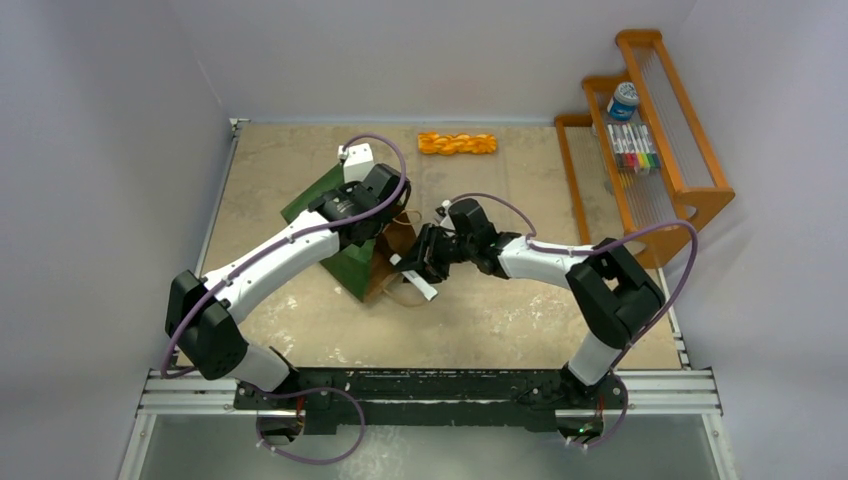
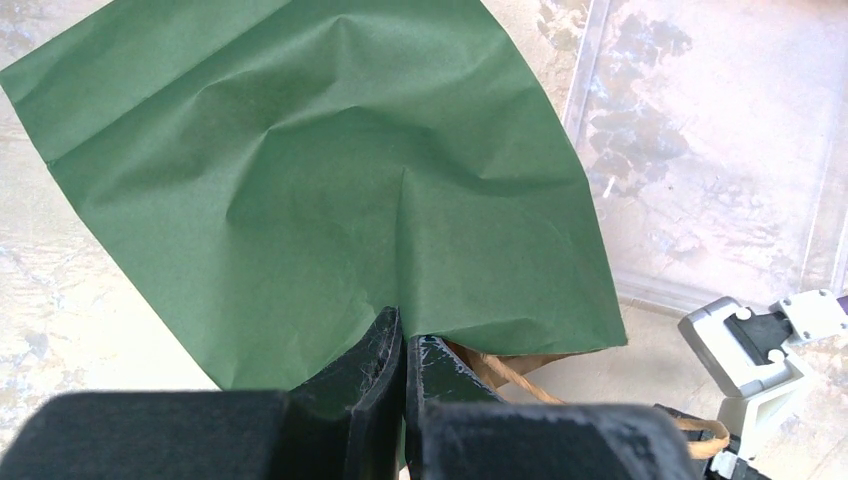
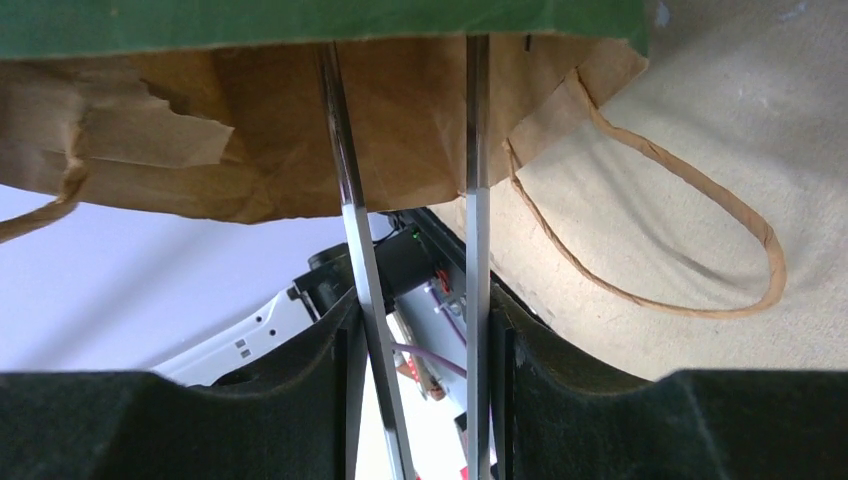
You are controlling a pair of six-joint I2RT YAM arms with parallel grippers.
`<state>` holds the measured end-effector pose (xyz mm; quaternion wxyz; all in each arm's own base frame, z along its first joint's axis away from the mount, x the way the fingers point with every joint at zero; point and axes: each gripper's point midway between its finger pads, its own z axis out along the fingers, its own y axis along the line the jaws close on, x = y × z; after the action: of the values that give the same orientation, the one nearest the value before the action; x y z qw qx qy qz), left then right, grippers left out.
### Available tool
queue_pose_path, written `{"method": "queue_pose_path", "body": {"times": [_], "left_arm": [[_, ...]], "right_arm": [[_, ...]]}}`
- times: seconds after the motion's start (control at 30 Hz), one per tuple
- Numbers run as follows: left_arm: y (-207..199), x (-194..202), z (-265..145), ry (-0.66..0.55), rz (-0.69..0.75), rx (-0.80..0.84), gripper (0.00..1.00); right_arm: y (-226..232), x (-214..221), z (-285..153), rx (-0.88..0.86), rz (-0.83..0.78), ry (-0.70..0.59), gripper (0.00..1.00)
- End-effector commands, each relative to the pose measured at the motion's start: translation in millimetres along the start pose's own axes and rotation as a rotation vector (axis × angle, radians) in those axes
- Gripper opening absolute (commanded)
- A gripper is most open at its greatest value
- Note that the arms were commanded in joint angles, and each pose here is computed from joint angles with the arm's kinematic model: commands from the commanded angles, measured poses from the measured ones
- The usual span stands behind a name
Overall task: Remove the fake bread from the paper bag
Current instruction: Take out the fake bread from the paper bag.
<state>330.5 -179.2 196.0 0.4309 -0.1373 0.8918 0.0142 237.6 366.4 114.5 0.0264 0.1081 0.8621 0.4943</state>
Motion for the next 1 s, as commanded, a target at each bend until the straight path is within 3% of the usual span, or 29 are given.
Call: {"method": "queue_pose_path", "body": {"times": [0.0,0.43,0.97], "left_arm": [[-25,-25,-13,-0.074,-0.115,0.095,0.0],[-31,-22,-18,-0.063,-0.094,0.105,0.0],[-29,-32,-18,-0.082,-0.073,0.07,0.0]], "right_arm": [[18,-2,-5,-0.071,0.012,0.004,0.44],[33,-17,5,-0.126,0.004,-0.01,0.44],[35,1,-17,-0.189,-0.08,-0.011,0.45]]}}
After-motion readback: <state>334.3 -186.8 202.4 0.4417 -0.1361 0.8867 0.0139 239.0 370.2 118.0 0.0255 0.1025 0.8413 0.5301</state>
